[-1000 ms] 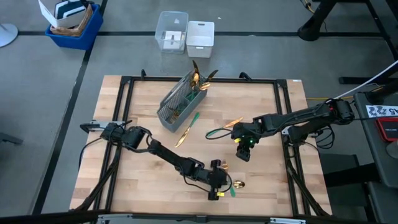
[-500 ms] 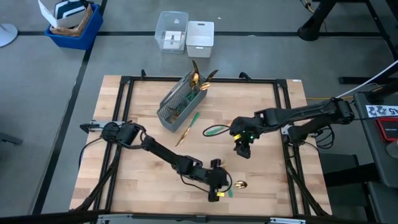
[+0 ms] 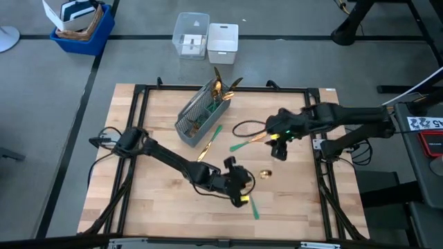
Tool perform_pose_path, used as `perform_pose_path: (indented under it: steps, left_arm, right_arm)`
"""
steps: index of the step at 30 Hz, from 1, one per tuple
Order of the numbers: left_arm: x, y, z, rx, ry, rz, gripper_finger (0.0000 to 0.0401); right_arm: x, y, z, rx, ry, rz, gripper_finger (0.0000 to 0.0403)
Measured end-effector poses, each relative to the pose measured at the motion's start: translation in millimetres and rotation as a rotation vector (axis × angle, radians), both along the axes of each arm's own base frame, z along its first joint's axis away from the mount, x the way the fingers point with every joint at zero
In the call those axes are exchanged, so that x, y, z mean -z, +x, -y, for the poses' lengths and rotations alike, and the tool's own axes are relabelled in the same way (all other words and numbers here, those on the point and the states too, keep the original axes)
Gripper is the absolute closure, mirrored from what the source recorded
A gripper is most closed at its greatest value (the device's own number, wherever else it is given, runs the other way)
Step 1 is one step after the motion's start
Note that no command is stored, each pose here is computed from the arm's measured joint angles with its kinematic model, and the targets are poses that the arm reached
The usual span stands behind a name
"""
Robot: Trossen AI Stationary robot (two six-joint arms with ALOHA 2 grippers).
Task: Sort silverware
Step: Put the green-gold spoon into the silverware basket
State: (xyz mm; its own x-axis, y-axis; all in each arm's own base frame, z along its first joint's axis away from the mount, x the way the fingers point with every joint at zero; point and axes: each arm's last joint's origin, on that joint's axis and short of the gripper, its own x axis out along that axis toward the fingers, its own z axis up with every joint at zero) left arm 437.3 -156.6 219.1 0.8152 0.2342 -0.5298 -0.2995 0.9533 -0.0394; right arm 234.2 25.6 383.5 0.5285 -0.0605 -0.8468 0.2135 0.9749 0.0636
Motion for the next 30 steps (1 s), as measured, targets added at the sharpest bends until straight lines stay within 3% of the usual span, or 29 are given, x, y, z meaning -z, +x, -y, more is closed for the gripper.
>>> perform_pose_path:
  steps: [9, 16, 22, 30]
  left_arm:
    - [-68.1, -31.8, -58.0, -0.228, 0.163, -0.024, 0.0396]
    - [-94.3, -50.5, -123.2, -0.399, 0.212, -0.096, 0.0396]
    - [-96.5, -54.9, -179.7, -0.501, 0.232, -0.164, 0.0398]
    - [-98.1, -63.6, -239.9, -0.457, 0.216, -0.253, 0.0397]
  right_arm:
    - [-48.4, -56.5, 11.5, 0.083, -0.110, 0.221, 0.0201]
    - [-63.6, -91.1, 18.7, 0.166, -0.160, 0.334, 0.0201]
    - [-66.0, -93.0, 21.5, 0.234, -0.229, 0.362, 0.0201]
    - [-53.3, -59.6, 24.9, 0.403, -0.426, 0.396, 0.0201]
